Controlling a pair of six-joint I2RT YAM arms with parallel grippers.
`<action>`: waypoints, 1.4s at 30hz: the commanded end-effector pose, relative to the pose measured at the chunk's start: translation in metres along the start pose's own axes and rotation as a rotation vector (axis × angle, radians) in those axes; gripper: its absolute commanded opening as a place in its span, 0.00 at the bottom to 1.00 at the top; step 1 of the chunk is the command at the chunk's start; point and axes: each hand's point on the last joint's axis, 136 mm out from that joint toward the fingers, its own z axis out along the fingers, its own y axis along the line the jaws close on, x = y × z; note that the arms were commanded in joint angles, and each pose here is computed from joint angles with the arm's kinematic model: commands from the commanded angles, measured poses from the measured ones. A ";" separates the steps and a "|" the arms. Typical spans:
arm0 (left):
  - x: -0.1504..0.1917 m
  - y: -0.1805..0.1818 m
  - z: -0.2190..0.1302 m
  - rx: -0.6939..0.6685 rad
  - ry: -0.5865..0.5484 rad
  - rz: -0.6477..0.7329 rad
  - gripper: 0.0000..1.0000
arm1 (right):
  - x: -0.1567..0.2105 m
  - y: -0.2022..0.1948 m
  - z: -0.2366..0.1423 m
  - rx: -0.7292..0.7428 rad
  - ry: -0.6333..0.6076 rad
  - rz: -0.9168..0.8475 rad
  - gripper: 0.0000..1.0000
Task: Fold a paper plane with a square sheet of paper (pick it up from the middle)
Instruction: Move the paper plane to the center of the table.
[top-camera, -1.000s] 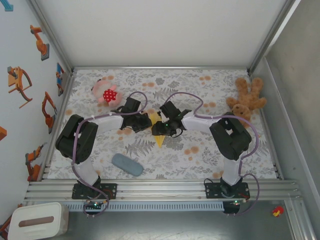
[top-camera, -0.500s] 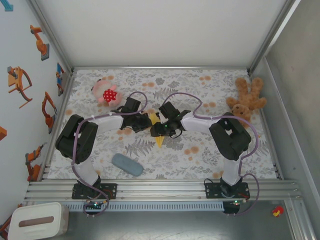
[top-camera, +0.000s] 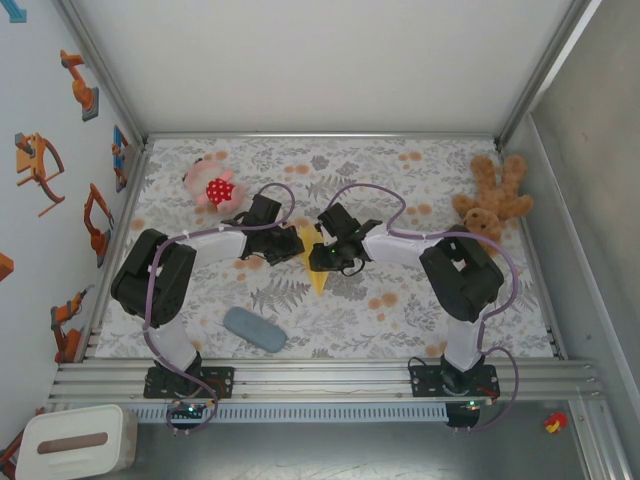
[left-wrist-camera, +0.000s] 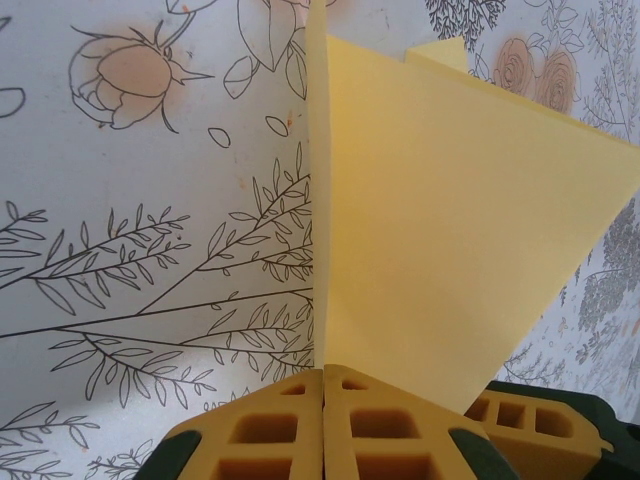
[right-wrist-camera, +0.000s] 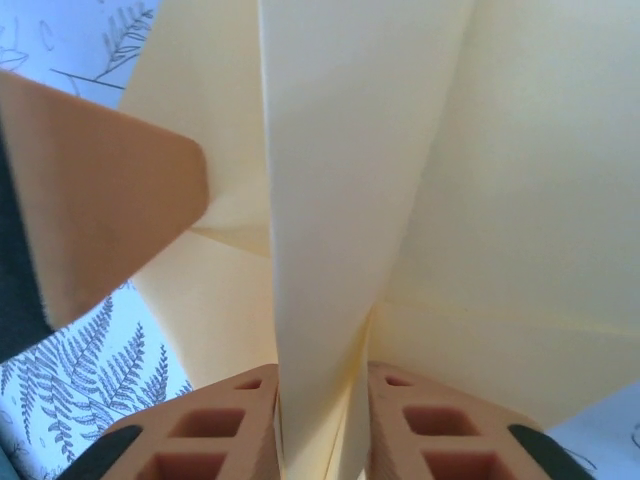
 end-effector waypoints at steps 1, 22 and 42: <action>-0.004 -0.003 -0.003 0.007 -0.005 0.000 0.07 | -0.001 -0.002 -0.003 0.037 0.003 0.001 0.23; -0.014 0.011 -0.028 -0.063 -0.092 -0.030 0.39 | -0.001 -0.013 0.002 0.142 0.020 0.019 0.13; -0.033 0.080 -0.134 -0.351 -0.369 -0.062 0.98 | -0.091 -0.092 -0.050 0.380 -0.062 0.041 0.00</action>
